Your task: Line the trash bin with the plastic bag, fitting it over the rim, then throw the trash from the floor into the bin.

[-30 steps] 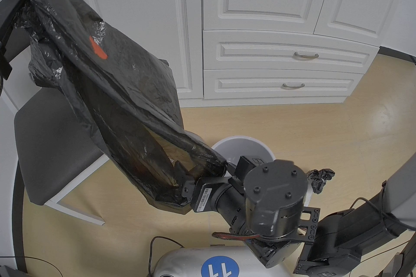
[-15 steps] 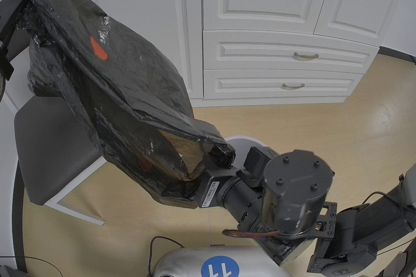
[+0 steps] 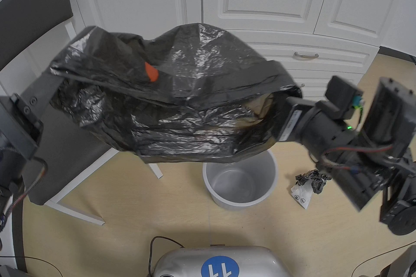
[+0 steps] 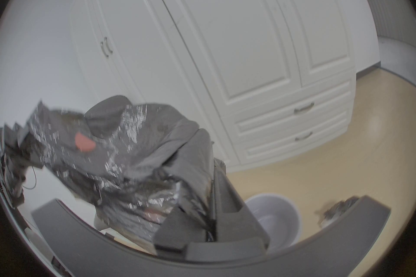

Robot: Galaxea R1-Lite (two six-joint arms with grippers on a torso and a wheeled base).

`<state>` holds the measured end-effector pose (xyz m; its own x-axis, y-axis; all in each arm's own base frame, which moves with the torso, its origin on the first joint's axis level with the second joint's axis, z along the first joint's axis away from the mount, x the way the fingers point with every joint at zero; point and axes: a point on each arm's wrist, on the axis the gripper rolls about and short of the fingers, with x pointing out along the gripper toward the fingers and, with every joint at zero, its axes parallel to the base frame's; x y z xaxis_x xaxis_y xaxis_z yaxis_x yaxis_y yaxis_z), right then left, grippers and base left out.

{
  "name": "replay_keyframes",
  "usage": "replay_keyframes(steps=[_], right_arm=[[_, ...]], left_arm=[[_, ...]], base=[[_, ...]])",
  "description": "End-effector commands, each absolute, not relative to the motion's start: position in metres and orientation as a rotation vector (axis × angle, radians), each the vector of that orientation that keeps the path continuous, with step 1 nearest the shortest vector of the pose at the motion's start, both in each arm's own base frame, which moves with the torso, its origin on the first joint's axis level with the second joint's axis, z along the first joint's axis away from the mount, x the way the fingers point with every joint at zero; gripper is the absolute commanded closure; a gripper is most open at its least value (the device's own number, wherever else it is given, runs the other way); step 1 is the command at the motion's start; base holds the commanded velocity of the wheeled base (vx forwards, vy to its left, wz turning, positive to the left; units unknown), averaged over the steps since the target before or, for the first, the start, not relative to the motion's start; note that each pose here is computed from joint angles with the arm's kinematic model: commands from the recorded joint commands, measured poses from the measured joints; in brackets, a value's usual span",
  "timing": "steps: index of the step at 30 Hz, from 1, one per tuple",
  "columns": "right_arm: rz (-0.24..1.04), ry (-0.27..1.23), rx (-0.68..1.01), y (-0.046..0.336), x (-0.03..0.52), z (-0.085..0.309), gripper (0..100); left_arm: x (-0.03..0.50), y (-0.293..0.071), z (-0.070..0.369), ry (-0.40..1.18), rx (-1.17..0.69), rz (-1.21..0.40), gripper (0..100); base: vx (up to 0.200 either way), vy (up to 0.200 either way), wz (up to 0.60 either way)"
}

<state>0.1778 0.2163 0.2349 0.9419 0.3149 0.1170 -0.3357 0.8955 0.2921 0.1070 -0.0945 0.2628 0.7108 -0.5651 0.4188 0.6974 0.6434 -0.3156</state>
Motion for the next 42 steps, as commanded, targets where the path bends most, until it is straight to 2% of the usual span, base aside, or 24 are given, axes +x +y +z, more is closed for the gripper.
replay_keyframes(steps=[1,8,15,20,31,40,42], right_arm=[[0.299,-0.182,0.302,0.159,0.148,0.275,100],[0.303,-0.152,0.186,0.117,0.11,0.286,100],[0.282,-0.06,0.034,0.107,0.107,0.266,100],[0.239,0.033,-0.157,0.092,0.114,0.242,100],[0.18,0.183,-0.434,0.065,0.111,0.211,100],[0.189,0.232,-0.499,0.062,0.114,0.2,100],[0.238,0.268,-0.513,0.068,0.122,0.194,100]], left_arm=[[0.109,-0.106,0.234,-0.18,-0.399,-0.802,100],[0.138,-0.153,0.198,0.042,-0.341,-0.844,100],[0.167,-0.187,0.184,0.16,-0.434,-0.82,100],[0.172,-0.196,0.174,0.21,-0.442,-0.817,100],[0.184,-0.218,0.136,0.375,-0.467,-0.791,100],[0.196,-0.231,0.11,0.467,-0.469,-0.755,100],[0.202,-0.233,0.105,0.477,-0.476,-0.739,100]], base=[[0.0,0.0,0.0],[0.0,0.0,0.0],[0.0,0.0,0.0],[0.0,0.0,0.0],[0.0,0.0,0.0],[0.0,0.0,0.0],[0.0,0.0,0.0]])
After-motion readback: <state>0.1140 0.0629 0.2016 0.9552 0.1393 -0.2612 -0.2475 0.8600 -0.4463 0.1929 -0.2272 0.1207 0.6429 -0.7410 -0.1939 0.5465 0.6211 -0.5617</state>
